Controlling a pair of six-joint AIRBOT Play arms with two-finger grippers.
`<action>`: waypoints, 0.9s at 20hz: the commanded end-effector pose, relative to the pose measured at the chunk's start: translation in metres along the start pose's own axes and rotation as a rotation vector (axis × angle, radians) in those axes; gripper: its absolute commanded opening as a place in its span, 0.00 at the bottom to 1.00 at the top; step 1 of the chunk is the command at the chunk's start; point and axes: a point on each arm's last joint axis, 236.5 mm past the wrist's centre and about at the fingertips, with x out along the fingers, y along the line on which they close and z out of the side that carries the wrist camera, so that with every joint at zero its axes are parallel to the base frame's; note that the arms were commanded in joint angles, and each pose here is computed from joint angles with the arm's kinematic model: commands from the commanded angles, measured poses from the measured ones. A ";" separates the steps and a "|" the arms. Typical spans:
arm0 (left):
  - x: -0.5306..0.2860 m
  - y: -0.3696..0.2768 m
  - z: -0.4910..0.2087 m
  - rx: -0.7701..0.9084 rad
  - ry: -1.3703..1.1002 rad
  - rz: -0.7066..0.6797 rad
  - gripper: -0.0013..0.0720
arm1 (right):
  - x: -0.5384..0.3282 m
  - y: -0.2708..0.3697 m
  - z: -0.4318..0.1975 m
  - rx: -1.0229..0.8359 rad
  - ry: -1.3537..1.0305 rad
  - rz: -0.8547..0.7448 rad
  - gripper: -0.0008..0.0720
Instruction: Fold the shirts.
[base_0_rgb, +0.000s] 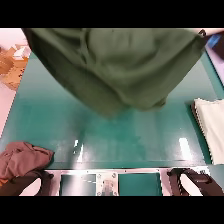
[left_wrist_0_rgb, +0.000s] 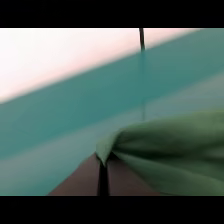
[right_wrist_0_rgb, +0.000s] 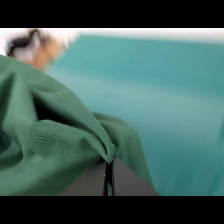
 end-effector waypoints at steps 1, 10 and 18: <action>0.071 -0.022 -0.119 -0.118 0.321 -0.127 0.05 | 0.060 -0.056 -0.117 0.192 0.265 -0.043 0.03; 0.192 -0.116 -0.356 -0.484 0.634 -0.413 0.05 | 0.144 -0.166 -0.300 0.519 0.420 -0.271 0.04; 0.212 -0.098 -0.348 -0.473 0.580 -0.353 0.05 | 0.085 -0.182 -0.151 0.505 0.286 -0.232 0.63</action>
